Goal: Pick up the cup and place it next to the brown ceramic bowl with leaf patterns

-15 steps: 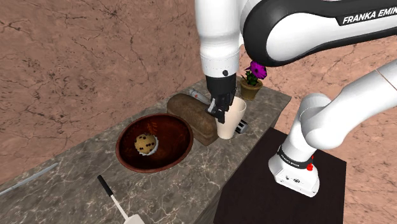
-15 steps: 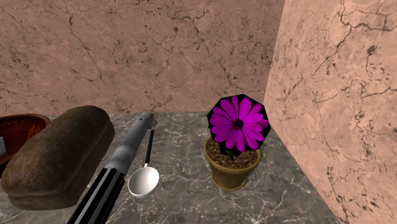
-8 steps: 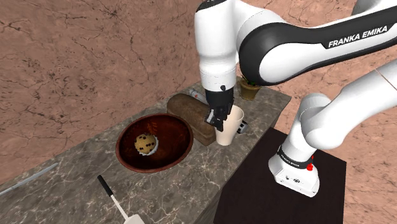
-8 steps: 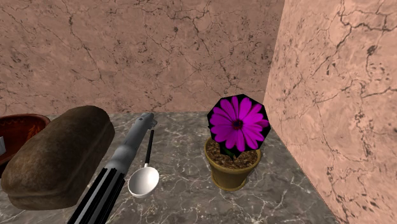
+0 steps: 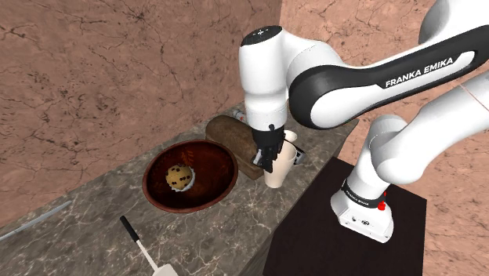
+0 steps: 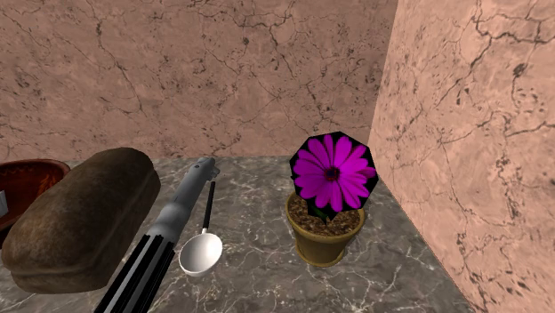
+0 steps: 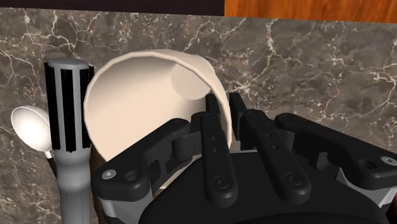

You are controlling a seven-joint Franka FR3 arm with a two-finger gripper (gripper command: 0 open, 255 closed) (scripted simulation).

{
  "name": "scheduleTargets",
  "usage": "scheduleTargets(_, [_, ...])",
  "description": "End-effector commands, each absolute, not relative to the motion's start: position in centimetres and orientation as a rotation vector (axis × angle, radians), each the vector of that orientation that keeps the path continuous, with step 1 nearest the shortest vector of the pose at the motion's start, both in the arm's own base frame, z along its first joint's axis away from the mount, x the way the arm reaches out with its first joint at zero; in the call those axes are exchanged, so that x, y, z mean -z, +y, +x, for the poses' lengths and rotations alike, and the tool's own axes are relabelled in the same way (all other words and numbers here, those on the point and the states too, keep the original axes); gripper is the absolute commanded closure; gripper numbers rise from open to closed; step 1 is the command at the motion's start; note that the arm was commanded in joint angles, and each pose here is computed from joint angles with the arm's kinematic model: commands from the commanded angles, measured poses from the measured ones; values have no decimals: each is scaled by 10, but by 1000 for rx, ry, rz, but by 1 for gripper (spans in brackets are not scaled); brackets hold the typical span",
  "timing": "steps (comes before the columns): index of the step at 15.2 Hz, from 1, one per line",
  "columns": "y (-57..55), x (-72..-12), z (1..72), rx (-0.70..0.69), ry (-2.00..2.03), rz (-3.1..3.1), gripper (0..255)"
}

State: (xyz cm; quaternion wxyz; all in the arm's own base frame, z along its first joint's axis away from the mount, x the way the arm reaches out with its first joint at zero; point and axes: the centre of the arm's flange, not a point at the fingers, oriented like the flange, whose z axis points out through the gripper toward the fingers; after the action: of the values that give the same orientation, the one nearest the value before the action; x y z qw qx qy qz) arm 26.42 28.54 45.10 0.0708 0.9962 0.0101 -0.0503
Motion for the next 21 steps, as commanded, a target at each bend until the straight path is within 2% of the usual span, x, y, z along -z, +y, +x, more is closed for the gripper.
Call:
scheduleTargets(1, [285, -441, 264, 150, 30, 2996, 255])
scheduleTargets(13, [285, -378, 264, 150, 30, 2996, 255])
scheduleTargets(21, [285, -378, 264, 150, 30, 2996, 255])
